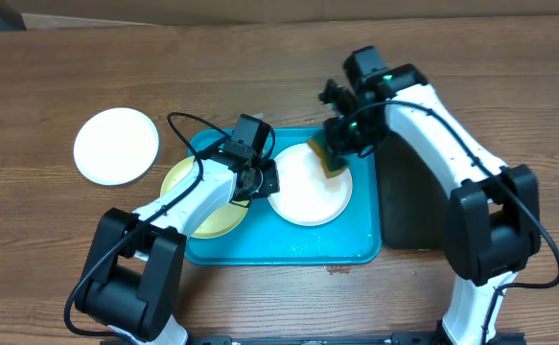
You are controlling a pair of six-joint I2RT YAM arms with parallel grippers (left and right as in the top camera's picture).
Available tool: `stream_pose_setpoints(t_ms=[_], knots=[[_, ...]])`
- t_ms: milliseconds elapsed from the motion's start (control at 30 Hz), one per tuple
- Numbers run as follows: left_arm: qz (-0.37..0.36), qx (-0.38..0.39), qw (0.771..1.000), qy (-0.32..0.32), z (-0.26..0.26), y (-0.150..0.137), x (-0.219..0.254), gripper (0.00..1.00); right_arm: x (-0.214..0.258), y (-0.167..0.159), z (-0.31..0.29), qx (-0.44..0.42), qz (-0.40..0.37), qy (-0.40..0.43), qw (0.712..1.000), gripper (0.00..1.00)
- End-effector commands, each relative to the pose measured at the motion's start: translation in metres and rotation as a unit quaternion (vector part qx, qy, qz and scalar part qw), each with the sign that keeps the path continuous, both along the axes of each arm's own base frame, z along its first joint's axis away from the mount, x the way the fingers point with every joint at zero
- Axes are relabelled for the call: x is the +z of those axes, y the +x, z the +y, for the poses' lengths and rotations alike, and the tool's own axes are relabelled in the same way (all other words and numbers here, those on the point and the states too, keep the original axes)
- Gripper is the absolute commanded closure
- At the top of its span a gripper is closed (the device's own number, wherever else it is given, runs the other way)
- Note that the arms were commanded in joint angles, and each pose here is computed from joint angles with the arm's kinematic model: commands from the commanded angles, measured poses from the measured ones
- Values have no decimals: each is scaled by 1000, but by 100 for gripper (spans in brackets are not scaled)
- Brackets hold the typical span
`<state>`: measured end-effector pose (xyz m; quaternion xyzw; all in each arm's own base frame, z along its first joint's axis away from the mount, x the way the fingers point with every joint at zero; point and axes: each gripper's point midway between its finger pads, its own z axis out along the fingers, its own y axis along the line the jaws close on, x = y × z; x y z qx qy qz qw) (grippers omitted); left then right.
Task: Clean dirty plates on tray and stack at the side
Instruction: 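Move the sponge back into the black tray and open the right gripper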
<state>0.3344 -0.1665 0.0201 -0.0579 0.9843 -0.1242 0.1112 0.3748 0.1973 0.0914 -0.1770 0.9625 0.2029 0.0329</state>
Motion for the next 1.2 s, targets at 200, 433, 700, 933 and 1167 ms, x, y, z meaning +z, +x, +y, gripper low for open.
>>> stream_pose_setpoints(t_ms=[200,433,700,933,1167], knots=[[-5,-18,1000,-4,-7,3,2,66,6,22,-105,-122,21,-34,992,96],[-6,-17,1000,-4,-7,3,2,65,-3,17,-168,-189,46,-66,979,96],[-6,-17,1000,-4,-7,3,2,62,-41,2,-194,-200,58,-129,970,95],[-2,-17,1000,-2,-6,2,1,57,-47,9,-194,-225,48,-126,965,63],[11,-17,1000,3,-5,-2,-6,56,-14,35,-205,-261,14,-117,958,55]])
